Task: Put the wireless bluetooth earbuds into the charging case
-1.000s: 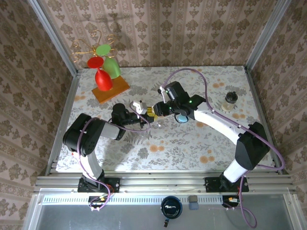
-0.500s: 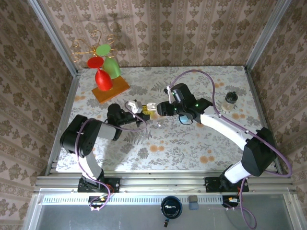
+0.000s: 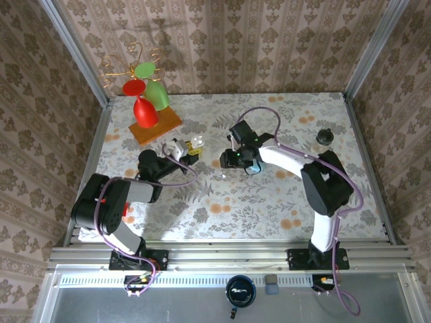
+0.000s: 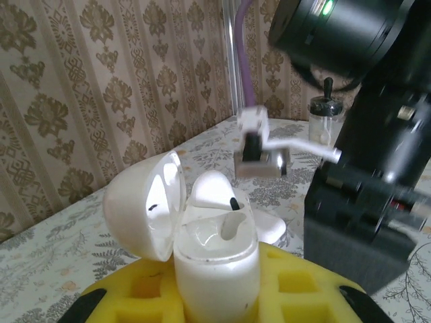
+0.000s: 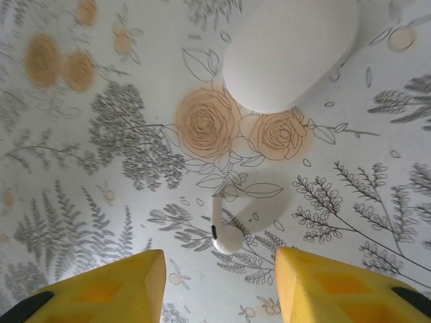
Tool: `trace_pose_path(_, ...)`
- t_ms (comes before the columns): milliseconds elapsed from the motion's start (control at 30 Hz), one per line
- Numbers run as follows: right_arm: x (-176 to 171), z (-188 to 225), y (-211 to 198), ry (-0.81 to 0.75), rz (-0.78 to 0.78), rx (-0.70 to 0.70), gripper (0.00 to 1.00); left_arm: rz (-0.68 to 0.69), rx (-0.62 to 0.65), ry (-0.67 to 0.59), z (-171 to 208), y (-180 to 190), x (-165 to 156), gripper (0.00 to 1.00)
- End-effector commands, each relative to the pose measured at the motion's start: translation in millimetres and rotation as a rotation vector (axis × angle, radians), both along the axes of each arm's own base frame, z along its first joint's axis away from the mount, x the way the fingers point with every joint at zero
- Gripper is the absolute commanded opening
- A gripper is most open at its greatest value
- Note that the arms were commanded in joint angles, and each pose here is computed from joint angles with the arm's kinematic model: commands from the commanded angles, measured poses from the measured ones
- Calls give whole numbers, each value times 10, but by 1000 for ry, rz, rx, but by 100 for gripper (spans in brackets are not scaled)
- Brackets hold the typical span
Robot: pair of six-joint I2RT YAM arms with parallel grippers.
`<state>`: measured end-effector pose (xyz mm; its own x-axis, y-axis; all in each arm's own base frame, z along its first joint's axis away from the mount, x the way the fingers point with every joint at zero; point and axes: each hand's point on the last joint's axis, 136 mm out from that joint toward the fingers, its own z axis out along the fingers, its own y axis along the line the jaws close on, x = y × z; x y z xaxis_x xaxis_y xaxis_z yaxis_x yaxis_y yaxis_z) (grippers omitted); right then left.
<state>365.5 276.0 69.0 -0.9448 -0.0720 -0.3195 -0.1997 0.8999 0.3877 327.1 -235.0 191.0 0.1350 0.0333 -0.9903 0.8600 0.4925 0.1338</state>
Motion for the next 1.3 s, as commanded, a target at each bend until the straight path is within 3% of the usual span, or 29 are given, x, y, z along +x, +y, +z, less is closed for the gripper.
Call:
trace_pose_path(0,-86,-95,133,71,47,28,48,8,1,-67,113,17,-41,3)
trace_pose_path(333,-216,-353,238,125,88,58,47,50,-7,-75,161,53,21,4)
trace_pose_path(1000,-419,-140,589,103,186,115,47,84,0,-58,93,129,92,4)
trace_pose_path(1267,-211,-119,301,34,159,-19,47,99,3,-55,75,185,117,4)
